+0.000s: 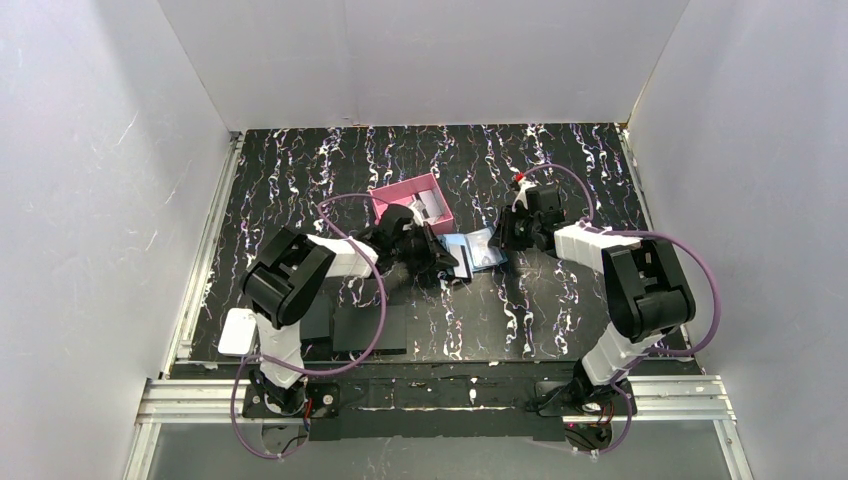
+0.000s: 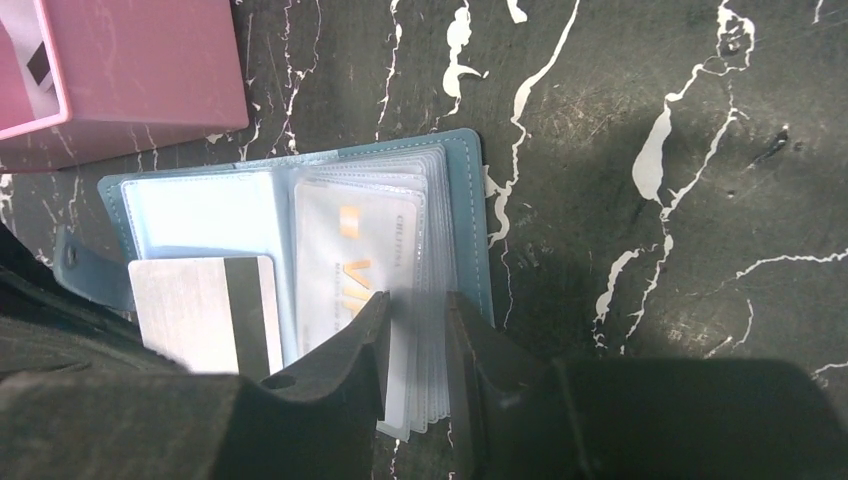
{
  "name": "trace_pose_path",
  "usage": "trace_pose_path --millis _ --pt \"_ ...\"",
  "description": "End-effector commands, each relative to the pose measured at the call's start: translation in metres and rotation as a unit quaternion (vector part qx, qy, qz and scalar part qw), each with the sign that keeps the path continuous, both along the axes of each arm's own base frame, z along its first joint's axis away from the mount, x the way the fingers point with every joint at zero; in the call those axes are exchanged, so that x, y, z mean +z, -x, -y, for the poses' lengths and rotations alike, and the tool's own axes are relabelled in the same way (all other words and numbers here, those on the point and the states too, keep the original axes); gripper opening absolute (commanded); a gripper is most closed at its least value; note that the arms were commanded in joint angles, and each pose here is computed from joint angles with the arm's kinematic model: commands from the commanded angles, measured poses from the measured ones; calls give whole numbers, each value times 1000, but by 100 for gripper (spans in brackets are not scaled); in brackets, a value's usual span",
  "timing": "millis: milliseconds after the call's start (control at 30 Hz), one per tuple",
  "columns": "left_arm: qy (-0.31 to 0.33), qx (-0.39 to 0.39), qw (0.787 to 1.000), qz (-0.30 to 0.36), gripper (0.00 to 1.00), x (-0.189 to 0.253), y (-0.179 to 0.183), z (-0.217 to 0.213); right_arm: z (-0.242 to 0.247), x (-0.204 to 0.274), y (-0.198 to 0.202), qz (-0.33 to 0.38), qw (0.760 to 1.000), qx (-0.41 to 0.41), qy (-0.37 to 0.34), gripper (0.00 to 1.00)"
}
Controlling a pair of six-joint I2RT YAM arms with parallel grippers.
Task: Put the credit cards into the card holder
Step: Insert the credit card into the card holder.
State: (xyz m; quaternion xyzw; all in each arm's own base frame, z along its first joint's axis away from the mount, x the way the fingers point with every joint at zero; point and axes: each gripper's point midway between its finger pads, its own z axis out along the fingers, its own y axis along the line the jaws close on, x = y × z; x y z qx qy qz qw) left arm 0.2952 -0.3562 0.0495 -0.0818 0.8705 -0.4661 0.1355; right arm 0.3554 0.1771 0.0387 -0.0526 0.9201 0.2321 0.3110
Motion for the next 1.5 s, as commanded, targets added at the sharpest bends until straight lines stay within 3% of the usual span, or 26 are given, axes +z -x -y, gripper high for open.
trace_pose_path --millis 0,267,800,1133,1467 --pt "5 -40 999 30 0 15 -5 5 7 -32 28 -76 997 30 17 28" --pt "18 -73 997 -2 0 13 -3 11 3 -33 27 -82 996 42 9 28" --pt "-4 -53 998 -30 0 5 -4 1 3 -34 27 -82 996 45 8 27" --pt "-3 -58 998 -27 0 0 -16 9 1 -35 29 -86 995 50 1 27" --pt "-36 -9 999 4 0 -3 -38 3 -1 -34 29 -87 995 53 -4 27"
